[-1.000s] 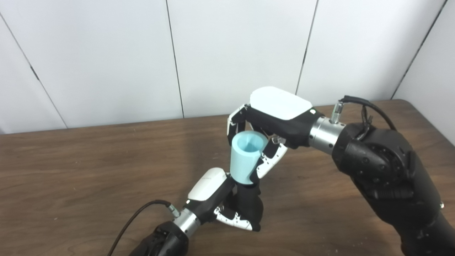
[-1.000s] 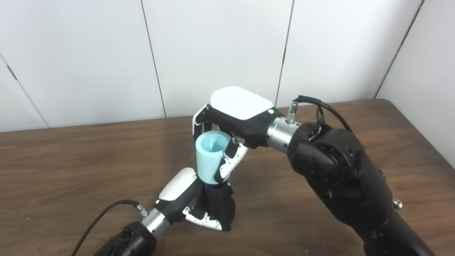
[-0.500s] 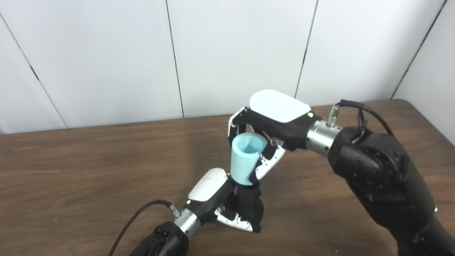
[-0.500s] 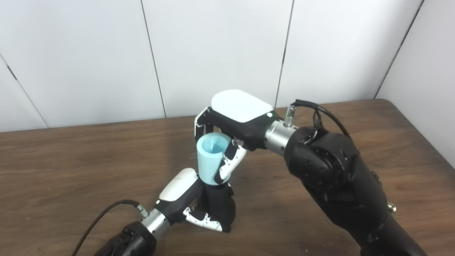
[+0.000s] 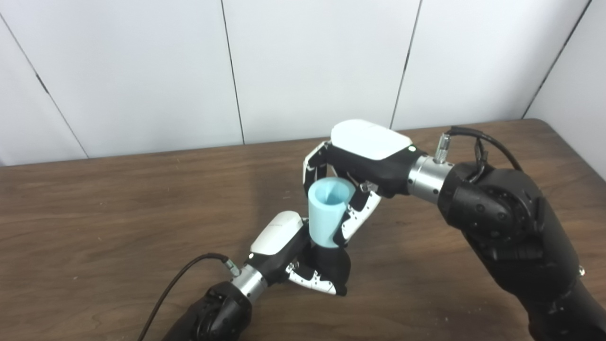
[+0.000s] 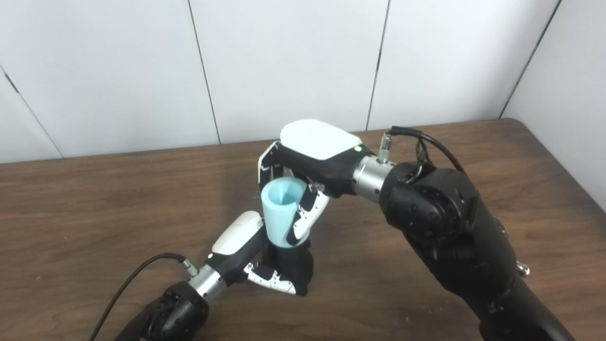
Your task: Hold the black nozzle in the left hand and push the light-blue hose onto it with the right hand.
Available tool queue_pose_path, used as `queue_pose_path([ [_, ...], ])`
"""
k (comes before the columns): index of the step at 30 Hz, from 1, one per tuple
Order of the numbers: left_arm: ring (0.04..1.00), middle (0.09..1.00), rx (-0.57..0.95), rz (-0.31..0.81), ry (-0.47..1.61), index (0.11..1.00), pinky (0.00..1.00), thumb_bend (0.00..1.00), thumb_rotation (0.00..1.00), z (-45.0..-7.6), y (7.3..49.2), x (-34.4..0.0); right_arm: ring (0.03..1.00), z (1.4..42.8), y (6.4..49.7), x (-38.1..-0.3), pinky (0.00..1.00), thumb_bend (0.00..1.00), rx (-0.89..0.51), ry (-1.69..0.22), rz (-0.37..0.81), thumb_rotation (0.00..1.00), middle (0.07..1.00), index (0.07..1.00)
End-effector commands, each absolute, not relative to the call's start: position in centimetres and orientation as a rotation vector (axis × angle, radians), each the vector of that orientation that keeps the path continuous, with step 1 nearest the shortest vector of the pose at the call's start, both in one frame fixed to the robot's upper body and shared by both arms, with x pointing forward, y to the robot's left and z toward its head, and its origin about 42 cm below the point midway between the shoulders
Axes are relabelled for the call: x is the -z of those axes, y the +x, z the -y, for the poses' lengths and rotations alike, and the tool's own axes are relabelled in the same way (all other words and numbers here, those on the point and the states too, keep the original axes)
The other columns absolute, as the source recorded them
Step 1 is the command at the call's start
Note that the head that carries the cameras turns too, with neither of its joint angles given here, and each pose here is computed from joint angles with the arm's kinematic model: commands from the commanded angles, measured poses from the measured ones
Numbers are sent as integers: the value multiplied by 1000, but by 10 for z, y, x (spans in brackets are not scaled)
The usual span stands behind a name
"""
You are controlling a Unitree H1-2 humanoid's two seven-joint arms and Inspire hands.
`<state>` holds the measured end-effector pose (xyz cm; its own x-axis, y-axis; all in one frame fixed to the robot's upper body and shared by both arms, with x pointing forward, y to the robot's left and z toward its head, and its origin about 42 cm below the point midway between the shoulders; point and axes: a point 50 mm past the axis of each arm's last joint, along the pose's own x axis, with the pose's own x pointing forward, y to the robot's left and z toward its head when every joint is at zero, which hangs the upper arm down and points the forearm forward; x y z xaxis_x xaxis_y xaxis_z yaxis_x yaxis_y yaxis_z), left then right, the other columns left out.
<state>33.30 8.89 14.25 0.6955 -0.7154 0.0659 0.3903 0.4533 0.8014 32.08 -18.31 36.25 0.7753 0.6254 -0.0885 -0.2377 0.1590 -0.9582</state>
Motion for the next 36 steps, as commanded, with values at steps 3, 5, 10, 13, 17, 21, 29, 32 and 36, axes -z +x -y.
queue_pose_path([
  [3,279,324,818,189,1042,471,295,512,85,-116,313,-88,236,186,322,-371,157,528,-639,-1274,369,0,471,481],
  [5,279,324,818,188,1042,471,297,512,84,-116,313,-88,236,187,323,-370,158,528,-644,-1273,362,0,471,481],
  [10,280,324,817,187,1041,471,301,512,84,-117,313,-89,242,187,322,-367,160,528,-655,-1278,345,0,471,481],
  [13,280,324,818,186,1041,471,300,512,84,-117,313,-89,242,187,322,-365,161,528,-664,-1279,328,0,471,481],
  [17,280,324,816,188,1040,471,298,512,84,-117,313,-89,230,189,322,-366,145,524,-673,-1295,306,0,437,491],
  [21,280,324,816,191,1042,471,298,512,85,-117,312,-89,221,190,320,-365,134,528,-658,-1331,313,0,469,482],
  [29,280,324,816,188,1039,471,298,512,85,-117,312,-90,274,195,300,-359,190,521,-577,-1358,458,0,411,512],
  [32,279,323,816,187,1040,471,295,512,85,-117,313,-90,313,195,288,-347,244,521,-515,-1330,612,0,413,523],
  [36,279,323,818,184,1043,471,293,512,85,-118,313,-89,317,195,280,-329,254,526,-476,-1335,757,0,441,505],
])
